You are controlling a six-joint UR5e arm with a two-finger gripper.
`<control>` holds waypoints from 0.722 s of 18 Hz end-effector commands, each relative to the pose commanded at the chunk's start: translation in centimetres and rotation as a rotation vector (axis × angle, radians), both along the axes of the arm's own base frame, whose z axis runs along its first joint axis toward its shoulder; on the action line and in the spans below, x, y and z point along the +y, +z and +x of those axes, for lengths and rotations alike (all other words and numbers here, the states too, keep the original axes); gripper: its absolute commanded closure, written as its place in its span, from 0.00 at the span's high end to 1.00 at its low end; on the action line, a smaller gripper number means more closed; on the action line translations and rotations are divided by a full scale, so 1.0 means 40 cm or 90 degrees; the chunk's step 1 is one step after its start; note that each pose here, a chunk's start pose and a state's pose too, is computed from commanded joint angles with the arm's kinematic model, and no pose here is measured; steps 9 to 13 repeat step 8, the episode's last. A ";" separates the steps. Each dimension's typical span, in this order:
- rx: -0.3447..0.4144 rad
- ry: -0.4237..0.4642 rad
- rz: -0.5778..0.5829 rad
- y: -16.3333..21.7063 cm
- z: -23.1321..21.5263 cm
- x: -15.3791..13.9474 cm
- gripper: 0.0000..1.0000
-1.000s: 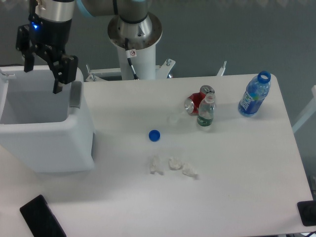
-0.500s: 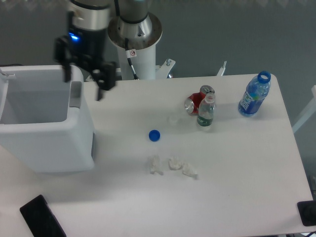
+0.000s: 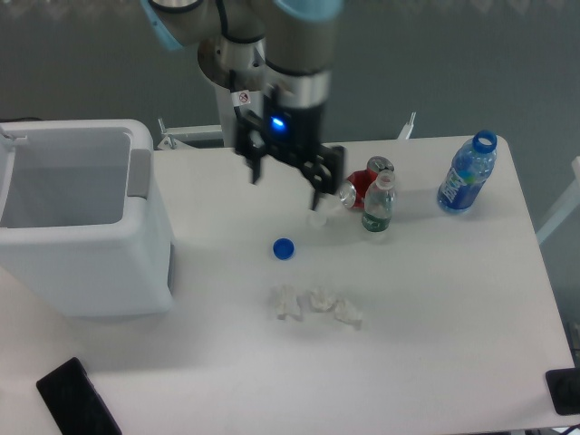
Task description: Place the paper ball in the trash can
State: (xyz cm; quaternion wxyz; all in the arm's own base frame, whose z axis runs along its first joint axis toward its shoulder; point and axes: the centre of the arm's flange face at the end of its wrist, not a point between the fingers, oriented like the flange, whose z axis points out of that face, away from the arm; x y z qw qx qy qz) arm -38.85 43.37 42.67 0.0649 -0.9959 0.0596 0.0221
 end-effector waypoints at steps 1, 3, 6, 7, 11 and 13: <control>0.003 -0.005 -0.022 -0.027 -0.026 0.003 1.00; 0.007 -0.008 -0.056 -0.066 -0.067 0.003 1.00; -0.006 -0.010 -0.070 -0.120 -0.139 0.001 1.00; -0.013 -0.016 -0.075 -0.144 -0.152 0.004 1.00; -0.012 -0.021 -0.074 -0.159 -0.167 0.005 1.00; -0.012 -0.021 -0.074 -0.159 -0.167 0.005 1.00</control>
